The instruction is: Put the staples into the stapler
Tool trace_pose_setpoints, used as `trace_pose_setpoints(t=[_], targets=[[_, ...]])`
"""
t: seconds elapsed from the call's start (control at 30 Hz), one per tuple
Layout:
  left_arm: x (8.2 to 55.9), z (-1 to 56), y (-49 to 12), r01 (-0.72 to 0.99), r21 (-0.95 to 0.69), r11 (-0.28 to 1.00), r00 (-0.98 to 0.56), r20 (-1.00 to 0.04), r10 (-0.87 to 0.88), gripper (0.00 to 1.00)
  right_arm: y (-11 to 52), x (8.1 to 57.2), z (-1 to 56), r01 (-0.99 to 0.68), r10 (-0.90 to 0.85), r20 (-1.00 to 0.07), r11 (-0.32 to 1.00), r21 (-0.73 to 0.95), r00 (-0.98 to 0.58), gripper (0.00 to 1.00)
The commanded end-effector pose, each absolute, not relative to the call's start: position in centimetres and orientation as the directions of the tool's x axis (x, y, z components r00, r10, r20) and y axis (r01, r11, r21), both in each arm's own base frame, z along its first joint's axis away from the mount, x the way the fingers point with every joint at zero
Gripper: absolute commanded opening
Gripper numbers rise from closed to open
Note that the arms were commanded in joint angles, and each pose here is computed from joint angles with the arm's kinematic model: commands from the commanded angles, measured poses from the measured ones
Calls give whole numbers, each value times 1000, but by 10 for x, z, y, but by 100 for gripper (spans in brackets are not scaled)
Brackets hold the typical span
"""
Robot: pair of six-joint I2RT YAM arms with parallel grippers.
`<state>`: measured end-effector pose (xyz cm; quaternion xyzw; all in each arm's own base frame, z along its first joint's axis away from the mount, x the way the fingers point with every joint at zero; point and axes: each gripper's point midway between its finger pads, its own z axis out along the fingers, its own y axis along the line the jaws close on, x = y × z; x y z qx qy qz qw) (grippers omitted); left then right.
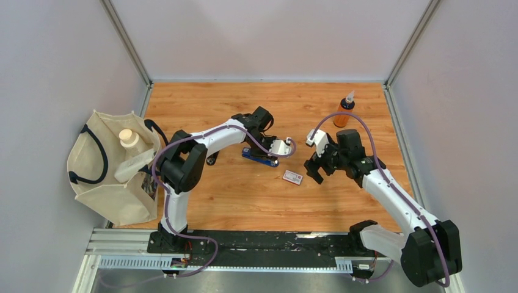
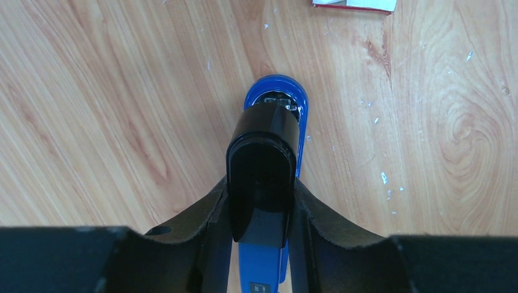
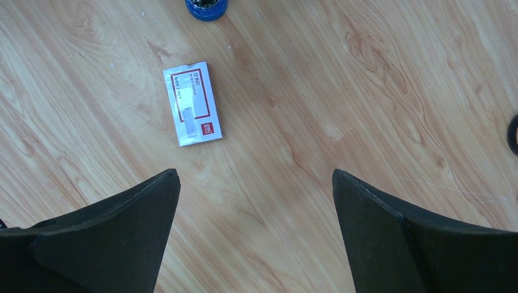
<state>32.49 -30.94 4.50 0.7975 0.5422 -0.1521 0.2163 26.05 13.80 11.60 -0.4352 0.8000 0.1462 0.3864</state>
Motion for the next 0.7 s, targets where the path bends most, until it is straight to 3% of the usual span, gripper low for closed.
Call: trace_pose_setpoints(t=[0.0, 0.17, 0.43, 0.67], targets=[[328, 78, -324, 942, 218, -255, 334, -537, 774, 18, 143, 264, 136, -820, -570, -778, 557, -131, -263, 100], [324, 106, -328, 959, 235, -158, 272, -603, 750, 2, 152, 261, 137, -843, -549, -796, 530, -94, -256, 100], [303, 156, -334, 975, 216, -44, 192, -736, 649, 0, 182, 265, 158, -879, -445, -858, 477, 16, -257, 100], [294, 168, -334, 986, 168, 3, 129, -768, 627, 0, 211, 281, 168, -920, -368, -899, 383, 85, -237, 90]])
